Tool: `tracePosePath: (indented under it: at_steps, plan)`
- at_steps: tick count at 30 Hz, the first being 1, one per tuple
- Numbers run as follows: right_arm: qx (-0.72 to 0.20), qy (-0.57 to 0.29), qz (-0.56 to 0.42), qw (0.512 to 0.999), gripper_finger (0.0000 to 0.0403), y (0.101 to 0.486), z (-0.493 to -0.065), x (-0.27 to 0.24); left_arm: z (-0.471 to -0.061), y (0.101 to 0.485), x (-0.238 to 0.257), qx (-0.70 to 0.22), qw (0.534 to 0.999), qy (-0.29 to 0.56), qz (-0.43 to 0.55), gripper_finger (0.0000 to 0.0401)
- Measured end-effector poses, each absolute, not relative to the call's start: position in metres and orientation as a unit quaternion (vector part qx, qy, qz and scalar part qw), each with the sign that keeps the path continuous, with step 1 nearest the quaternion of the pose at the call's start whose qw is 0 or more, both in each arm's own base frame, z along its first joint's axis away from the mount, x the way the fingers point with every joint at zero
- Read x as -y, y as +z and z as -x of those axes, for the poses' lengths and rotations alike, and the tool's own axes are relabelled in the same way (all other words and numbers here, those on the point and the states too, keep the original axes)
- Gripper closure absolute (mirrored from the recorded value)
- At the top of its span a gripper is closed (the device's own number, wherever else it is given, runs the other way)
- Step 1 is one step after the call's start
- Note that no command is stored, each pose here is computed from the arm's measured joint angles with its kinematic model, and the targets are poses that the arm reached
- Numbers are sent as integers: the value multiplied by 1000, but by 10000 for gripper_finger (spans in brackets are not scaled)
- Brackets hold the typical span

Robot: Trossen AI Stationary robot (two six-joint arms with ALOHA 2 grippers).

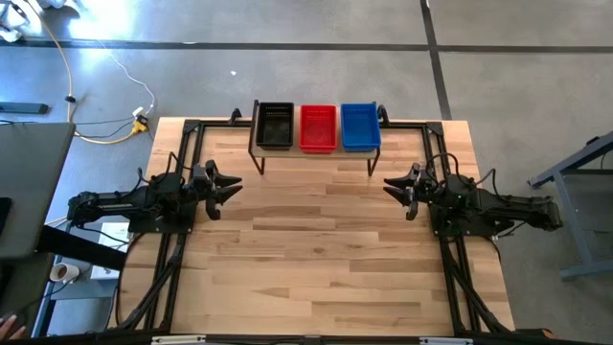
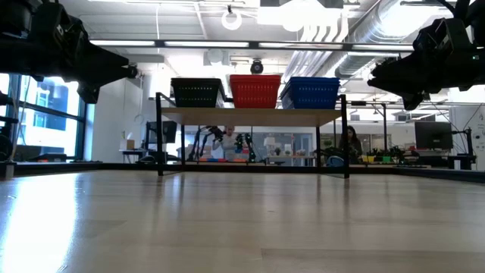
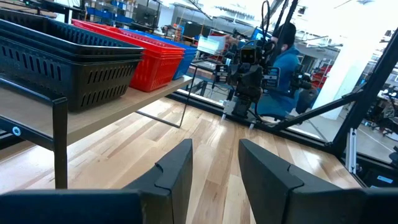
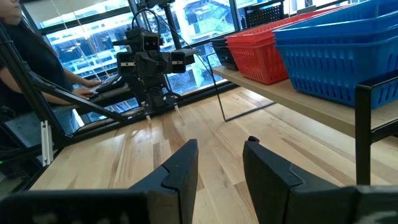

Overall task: Stack baskets on shelf by color
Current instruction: Return to Home Position

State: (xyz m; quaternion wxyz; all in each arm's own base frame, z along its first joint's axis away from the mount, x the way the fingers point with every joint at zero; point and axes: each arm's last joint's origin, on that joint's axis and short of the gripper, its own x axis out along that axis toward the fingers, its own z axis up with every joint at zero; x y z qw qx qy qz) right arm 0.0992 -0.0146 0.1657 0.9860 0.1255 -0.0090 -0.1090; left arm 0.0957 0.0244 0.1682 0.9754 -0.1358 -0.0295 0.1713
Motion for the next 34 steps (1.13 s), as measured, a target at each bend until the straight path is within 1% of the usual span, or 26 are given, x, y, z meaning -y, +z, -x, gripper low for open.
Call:
tracePosePath:
  at_steps: [34]
  plan:
    - [9,-109,-125,986,289,166,-99,15,-96,168,-24,30,975,171,136,281]
